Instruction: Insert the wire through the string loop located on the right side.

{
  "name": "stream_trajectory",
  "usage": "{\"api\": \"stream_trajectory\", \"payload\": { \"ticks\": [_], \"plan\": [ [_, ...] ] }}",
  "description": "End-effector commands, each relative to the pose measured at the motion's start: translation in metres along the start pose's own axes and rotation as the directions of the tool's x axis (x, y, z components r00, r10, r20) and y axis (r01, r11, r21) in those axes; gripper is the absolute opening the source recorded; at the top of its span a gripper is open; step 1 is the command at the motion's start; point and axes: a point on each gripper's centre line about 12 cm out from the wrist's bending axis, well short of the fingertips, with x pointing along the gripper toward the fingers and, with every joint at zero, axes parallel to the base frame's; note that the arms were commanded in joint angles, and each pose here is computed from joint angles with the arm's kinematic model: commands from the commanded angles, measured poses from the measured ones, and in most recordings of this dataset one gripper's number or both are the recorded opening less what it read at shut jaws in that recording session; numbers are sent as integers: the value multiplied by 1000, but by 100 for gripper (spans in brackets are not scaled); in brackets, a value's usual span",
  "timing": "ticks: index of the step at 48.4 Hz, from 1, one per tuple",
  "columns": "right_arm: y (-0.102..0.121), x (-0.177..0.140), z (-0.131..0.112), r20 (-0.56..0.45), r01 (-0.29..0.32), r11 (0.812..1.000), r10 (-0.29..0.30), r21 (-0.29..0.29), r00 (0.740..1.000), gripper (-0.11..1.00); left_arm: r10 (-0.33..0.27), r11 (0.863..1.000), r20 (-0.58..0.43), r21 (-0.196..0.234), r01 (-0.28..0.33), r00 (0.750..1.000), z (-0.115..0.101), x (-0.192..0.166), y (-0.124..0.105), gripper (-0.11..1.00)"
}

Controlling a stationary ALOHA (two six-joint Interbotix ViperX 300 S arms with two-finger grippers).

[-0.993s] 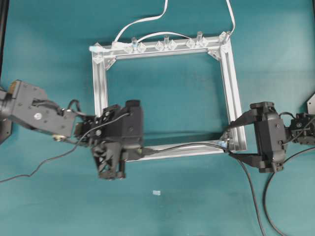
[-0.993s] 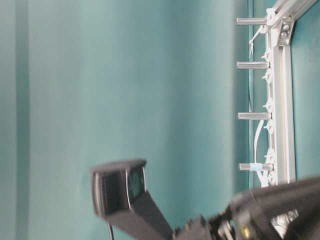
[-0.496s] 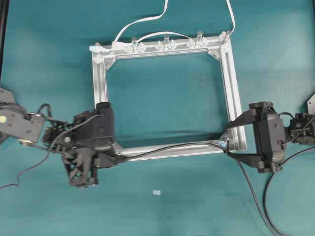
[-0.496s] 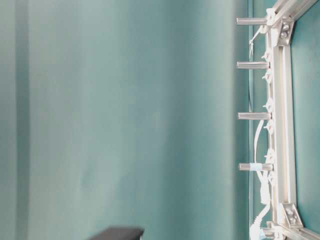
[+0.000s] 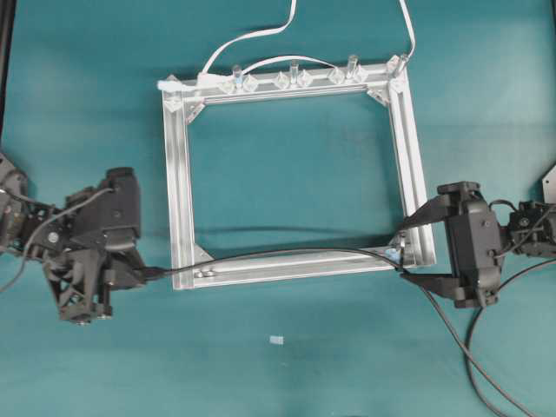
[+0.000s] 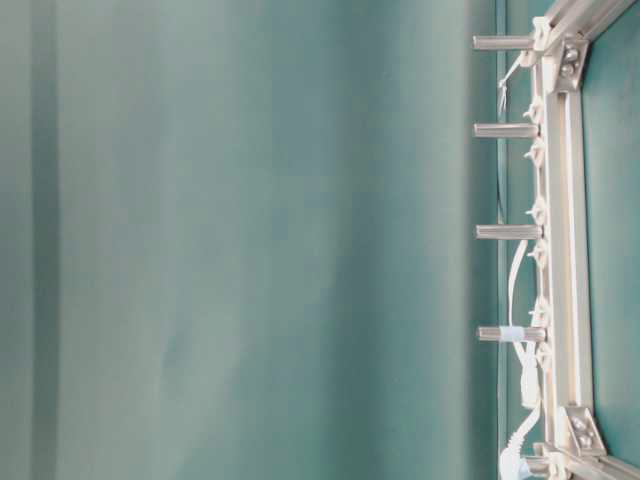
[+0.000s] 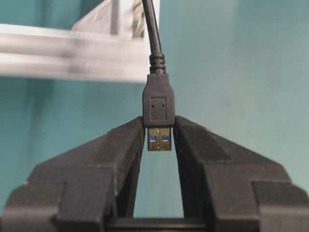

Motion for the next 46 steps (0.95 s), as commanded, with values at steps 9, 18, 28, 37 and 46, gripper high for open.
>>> {"api": "stream_trajectory", "payload": {
  "ticks": [9,18,28,37,46],
  "plan": [
    [4,1,8,23,-10,1000,10,1,1000,95,1,1000,-11,17,-1,1000,-2,3,-2,21],
    [4,1,9,27,-10,1000,10,2,1000,95,11,1000,-29,-2,-11,1000,-2,13,-3,22],
    [3,1,9,27,-8,1000,8,3,1000,95,43,999,-83,2,-43,996,-1,30,-2,32],
    [4,1,9,24,-11,1000,11,3,1000,95,59,998,-111,10,-59,992,-3,39,-2,83],
    [4,1,9,24,-11,1000,11,3,1000,95,52,999,-100,18,-50,994,-5,33,-2,86]
  ]
}}
